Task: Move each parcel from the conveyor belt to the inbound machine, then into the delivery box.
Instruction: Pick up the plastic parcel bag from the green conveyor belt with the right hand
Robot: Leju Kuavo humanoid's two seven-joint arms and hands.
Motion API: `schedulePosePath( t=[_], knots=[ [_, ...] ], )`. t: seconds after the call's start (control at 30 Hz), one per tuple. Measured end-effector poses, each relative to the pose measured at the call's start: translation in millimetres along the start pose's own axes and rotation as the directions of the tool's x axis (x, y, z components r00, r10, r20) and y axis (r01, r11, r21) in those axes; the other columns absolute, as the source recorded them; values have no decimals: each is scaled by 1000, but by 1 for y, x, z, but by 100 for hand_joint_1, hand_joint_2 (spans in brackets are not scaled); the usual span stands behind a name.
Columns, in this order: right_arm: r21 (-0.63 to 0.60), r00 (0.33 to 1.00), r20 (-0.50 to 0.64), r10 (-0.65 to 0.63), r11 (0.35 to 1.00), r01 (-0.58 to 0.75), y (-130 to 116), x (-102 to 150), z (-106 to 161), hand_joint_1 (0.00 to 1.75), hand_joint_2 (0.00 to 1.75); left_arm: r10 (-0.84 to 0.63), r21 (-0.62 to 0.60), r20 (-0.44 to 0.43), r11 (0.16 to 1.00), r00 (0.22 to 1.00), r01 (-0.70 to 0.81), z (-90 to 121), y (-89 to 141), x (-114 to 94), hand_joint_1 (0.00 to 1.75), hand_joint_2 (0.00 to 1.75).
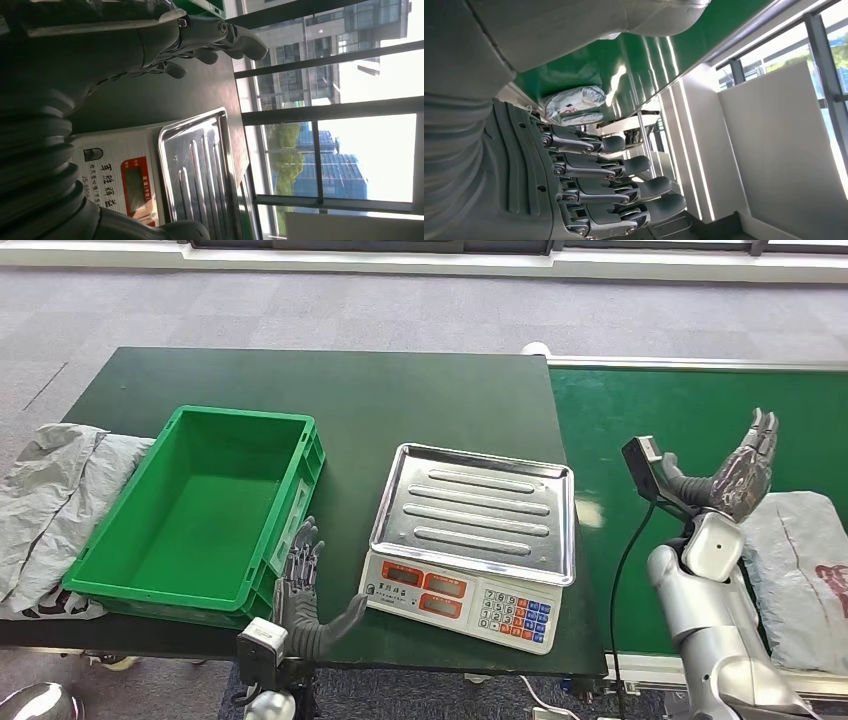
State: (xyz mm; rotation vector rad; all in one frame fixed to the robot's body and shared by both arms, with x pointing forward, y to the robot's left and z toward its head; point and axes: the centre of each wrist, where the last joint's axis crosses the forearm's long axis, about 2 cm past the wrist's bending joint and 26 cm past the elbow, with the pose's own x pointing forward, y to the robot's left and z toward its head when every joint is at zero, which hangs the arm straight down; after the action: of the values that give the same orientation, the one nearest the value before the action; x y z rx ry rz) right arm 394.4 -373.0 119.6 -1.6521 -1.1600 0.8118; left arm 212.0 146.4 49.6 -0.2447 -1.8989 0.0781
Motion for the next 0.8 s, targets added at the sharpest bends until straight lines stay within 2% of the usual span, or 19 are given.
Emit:
schedulePosePath(
  t=[0.2,0.47,0.63,0.8],
  knots=[
    [18,999,-49,5,1000,-4,1,-17,-7,0,175,-5,5,1,1000,1000,5,0,0,0,0,175],
    [95,954,-298,-32,993,63,9,-69,-8,0,175,-5,11,1,1000,1000,5,0,1,0,0,175],
    [140,884,-467,-29,984,107,17,-106,4,0,175,-6,18,0,1000,1000,6,0,1,0,0,175],
    [257,793,-609,11,949,184,32,-142,33,0,175,0,23,-1,1000,1000,0,0,1,0,0,175]
  ],
)
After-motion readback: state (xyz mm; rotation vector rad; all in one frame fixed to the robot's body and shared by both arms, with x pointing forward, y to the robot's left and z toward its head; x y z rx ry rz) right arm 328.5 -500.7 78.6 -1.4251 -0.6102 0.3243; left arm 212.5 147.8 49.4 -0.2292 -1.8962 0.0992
